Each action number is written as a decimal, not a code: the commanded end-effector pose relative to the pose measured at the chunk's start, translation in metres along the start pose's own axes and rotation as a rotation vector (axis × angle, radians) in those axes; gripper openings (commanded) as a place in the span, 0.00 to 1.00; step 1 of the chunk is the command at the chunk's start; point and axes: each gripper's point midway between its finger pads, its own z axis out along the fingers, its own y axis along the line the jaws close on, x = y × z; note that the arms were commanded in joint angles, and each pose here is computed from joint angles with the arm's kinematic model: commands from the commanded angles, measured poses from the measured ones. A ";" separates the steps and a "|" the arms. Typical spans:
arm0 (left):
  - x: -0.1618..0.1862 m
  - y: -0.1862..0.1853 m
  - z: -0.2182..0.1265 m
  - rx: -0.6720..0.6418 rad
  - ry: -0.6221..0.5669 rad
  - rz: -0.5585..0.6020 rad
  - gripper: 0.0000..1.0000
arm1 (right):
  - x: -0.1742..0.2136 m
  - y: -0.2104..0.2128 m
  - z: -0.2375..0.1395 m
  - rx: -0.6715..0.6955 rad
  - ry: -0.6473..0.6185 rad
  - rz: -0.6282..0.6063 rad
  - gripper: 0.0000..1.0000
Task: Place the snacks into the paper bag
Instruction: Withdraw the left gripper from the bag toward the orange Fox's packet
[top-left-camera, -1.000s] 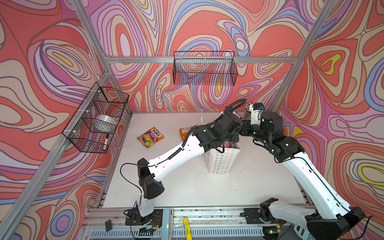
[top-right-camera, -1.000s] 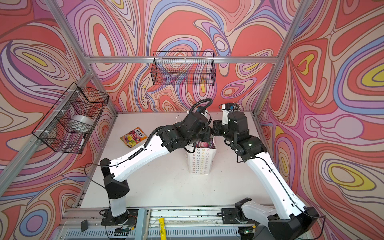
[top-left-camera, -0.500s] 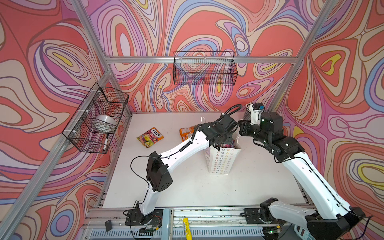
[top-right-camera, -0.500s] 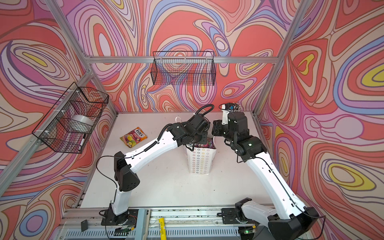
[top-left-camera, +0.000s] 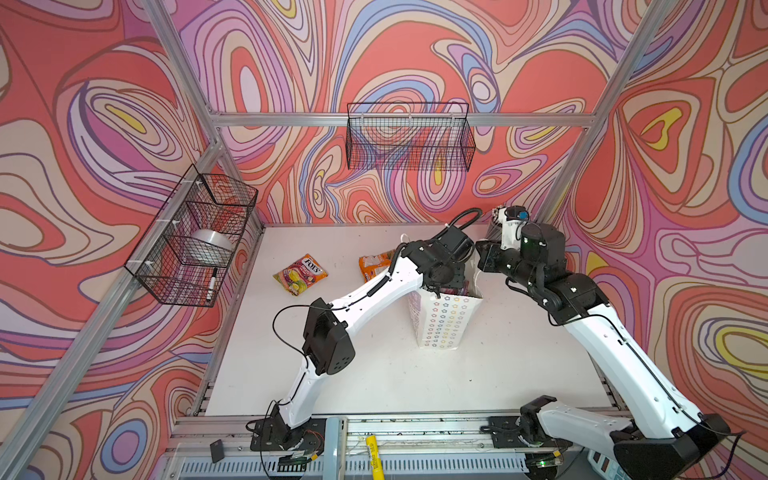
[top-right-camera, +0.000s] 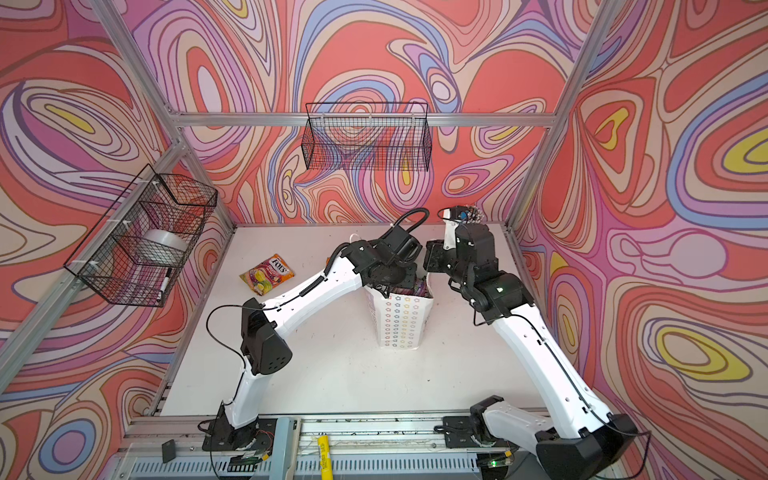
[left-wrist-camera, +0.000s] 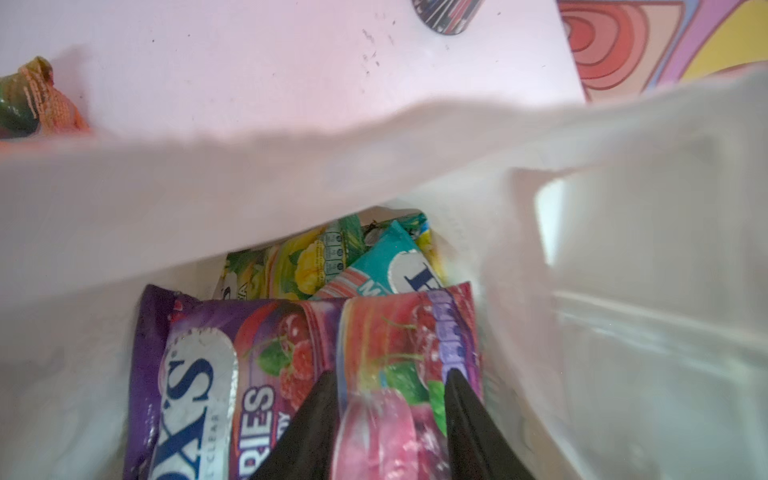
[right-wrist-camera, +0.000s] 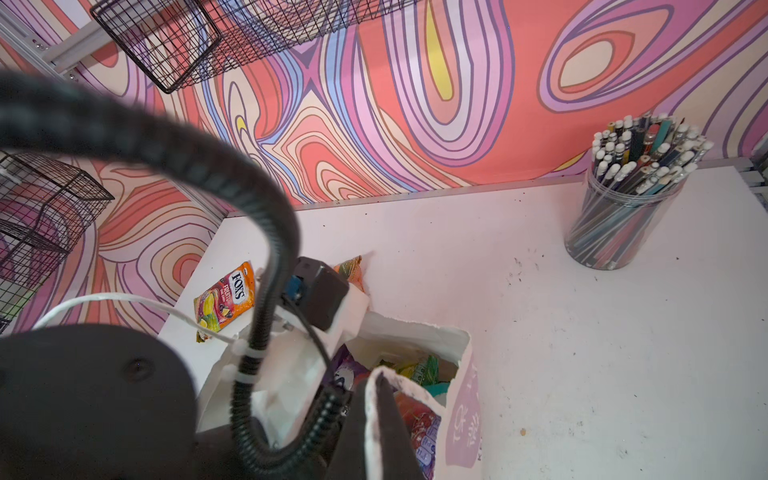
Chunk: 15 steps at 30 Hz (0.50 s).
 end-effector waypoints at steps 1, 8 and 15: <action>-0.036 -0.037 -0.096 0.190 -0.146 0.035 0.52 | -0.016 0.002 -0.010 -0.008 -0.074 0.000 0.00; -0.038 -0.037 -0.194 0.287 -0.265 0.107 0.69 | -0.015 0.000 -0.008 0.001 -0.072 0.000 0.00; -0.018 0.007 -0.255 0.289 -0.398 0.102 1.00 | -0.014 0.000 -0.005 0.003 -0.069 0.000 0.00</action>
